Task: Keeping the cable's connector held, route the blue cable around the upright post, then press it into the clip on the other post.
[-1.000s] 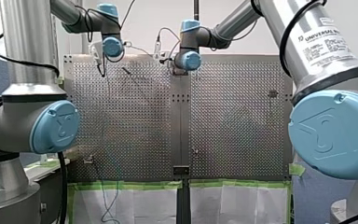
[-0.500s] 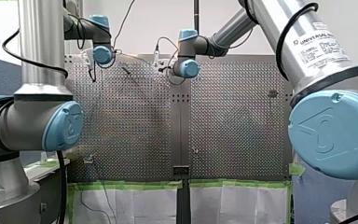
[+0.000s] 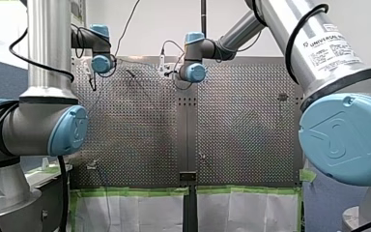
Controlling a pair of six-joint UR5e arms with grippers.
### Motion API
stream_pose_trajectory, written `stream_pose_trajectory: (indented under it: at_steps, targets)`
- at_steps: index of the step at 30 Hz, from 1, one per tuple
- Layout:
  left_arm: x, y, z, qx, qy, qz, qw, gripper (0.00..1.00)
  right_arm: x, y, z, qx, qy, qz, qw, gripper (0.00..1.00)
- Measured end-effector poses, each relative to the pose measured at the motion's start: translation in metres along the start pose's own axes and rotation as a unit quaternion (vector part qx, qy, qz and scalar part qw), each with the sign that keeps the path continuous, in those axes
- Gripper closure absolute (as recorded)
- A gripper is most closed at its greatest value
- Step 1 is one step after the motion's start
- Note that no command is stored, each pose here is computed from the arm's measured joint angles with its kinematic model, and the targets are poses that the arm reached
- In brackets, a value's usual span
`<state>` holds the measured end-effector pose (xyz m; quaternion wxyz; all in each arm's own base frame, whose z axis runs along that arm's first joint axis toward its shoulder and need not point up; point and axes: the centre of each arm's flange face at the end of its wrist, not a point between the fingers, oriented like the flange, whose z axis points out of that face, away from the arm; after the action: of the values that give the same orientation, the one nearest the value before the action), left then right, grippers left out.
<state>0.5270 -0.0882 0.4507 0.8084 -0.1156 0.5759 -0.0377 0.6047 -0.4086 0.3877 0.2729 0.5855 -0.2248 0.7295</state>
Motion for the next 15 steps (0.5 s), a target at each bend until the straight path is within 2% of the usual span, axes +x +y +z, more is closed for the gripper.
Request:
stream_pose_trajectory:
  at_steps: [5, 10, 15]
  targets:
    - [0.008, 0.001, 0.001, 0.0, 0.008, -0.003, 1.0, 1.0, -0.003, 0.0, 0.0, 0.0, -0.003, 0.0002, 1.0, 1.0]
    - [0.03, 0.004, 0.004, -0.005, 0.027, -0.003, 0.9996, 1.0, -0.005, 0.0, 0.0, 0.0, -0.005, 0.0003, 1.0, 1.0]
    - [0.036, 0.006, 0.005, -0.01, 0.03, -0.003, 0.9995, 1.0, -0.01, 0.0, 0.0, 0.0, -0.009, 0.0006, 1.0, 1.0]
